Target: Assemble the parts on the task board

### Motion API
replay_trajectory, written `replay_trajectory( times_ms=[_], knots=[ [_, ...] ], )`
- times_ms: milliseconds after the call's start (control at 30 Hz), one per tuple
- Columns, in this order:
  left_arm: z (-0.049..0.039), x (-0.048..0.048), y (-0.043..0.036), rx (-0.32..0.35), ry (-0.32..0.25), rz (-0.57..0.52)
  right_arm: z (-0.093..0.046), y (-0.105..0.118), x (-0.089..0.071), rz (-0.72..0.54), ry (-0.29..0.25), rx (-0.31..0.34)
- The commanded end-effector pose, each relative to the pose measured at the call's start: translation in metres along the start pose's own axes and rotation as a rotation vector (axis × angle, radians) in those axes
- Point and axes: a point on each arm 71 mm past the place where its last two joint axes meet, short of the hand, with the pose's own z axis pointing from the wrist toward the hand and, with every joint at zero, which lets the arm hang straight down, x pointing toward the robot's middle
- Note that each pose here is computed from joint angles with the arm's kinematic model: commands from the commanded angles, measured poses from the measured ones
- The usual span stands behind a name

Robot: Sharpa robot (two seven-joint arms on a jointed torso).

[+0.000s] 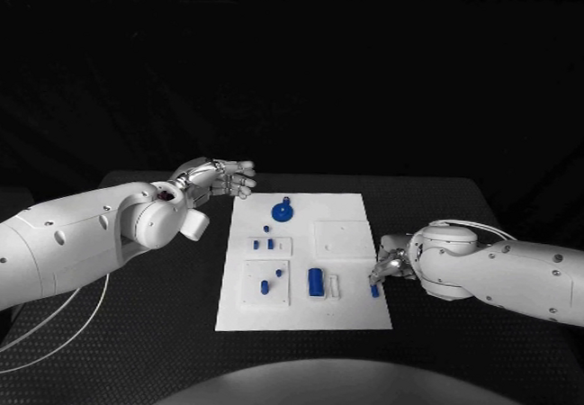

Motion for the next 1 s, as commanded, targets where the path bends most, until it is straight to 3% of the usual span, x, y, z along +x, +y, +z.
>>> replay_trajectory(
  times_ms=[33, 367, 1000],
  knots=[
    [0.0002, 0.0022, -0.0013, 0.009, 0.018, -0.002, 0.001, 0.001, 0.005, -0.033, 0.018, 0.006],
    [0.0, 0.002, -0.0012, 0.01, 0.018, -0.002, 0.005, 0.006, 0.012, -0.035, 0.023, 0.0],
    [0.0001, 0.0027, -0.0012, 0.009, 0.021, -0.003, 0.014, 0.025, 0.031, -0.279, -0.081, -0.021]
  ],
)
